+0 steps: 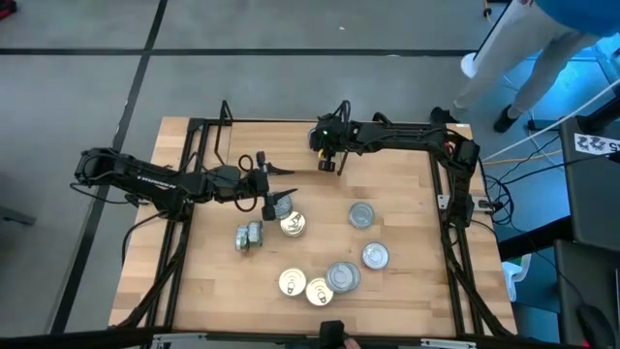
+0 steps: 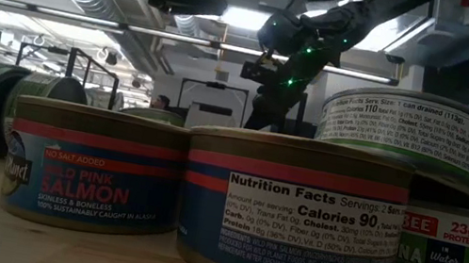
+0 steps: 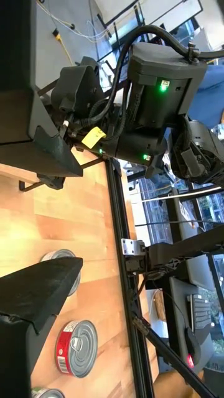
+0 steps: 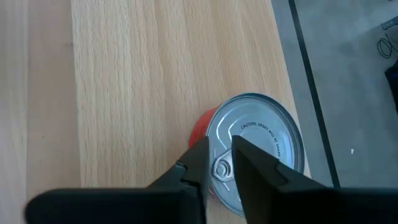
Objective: Stack canned seafood by type on shelf
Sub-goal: Put the green white tuna can on the shelf
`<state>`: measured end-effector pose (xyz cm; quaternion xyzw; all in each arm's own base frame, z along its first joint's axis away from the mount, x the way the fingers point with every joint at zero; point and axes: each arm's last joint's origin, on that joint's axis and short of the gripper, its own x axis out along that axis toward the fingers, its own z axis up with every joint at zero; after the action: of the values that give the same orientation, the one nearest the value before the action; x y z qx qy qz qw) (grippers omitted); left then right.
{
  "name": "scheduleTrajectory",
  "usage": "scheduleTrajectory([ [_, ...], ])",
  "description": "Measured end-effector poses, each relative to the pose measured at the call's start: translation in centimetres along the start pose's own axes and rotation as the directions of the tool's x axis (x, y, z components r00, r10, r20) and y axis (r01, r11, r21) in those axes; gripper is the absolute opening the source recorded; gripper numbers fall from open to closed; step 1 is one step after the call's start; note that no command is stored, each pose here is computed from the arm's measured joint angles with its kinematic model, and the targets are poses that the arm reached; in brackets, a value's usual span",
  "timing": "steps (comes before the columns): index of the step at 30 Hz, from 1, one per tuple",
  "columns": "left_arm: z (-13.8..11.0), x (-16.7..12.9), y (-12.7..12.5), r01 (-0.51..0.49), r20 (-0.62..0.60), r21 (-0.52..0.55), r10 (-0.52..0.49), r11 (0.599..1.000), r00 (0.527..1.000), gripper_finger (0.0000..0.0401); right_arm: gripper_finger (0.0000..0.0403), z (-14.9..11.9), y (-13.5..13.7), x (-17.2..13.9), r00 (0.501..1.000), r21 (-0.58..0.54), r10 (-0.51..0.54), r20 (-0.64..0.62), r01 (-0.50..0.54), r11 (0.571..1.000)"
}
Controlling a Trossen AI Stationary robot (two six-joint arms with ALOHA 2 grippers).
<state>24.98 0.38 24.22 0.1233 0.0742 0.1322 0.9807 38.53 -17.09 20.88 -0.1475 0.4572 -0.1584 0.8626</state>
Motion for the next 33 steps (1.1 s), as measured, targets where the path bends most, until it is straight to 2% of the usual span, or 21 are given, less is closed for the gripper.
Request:
scheduleTrajectory([
  [6, 0.0, 0.0, 0.0, 0.0, 0.0, 0.0, 0.0, 1.0, 1.0, 0.0219, 0.0119, 0.0, 0.0, -0.1, 1.0, 0.0, -0.001, 0.001, 0.001, 1.0],
  [11, 0.0, 0.0, 0.0, 0.0, 0.0, 0.0, 0.0, 1.0, 1.0, 0.0219, 0.0132, 0.4, 0.2, -0.8, 1.0, -0.01, 0.003, -0.008, -0.003, 1.0],
  [20, 0.0, 0.0, 0.0, 0.001, 0.002, -0.013, -0.001, 1.0, 1.0, 0.0219, 0.0134, 4.2, 1.4, -4.2, 0.999, -0.065, 0.041, 0.031, -0.039, 0.997],
  [28, 0.0, 0.0, 0.0, 0.001, -0.001, -0.073, -0.001, 0.997, 1.0, 0.0219, 0.0134, 6.8, 4.0, -9.1, 0.984, -0.139, 0.15, -0.095, -0.162, 0.977],
  [33, 0.0, 0.0, 0.0, 0.002, -0.001, -0.098, -0.002, 0.995, 1.0, 0.0219, 0.0134, 7.2, 5.3, -13.1, 0.956, -0.134, 0.212, -0.201, -0.241, 0.961],
])
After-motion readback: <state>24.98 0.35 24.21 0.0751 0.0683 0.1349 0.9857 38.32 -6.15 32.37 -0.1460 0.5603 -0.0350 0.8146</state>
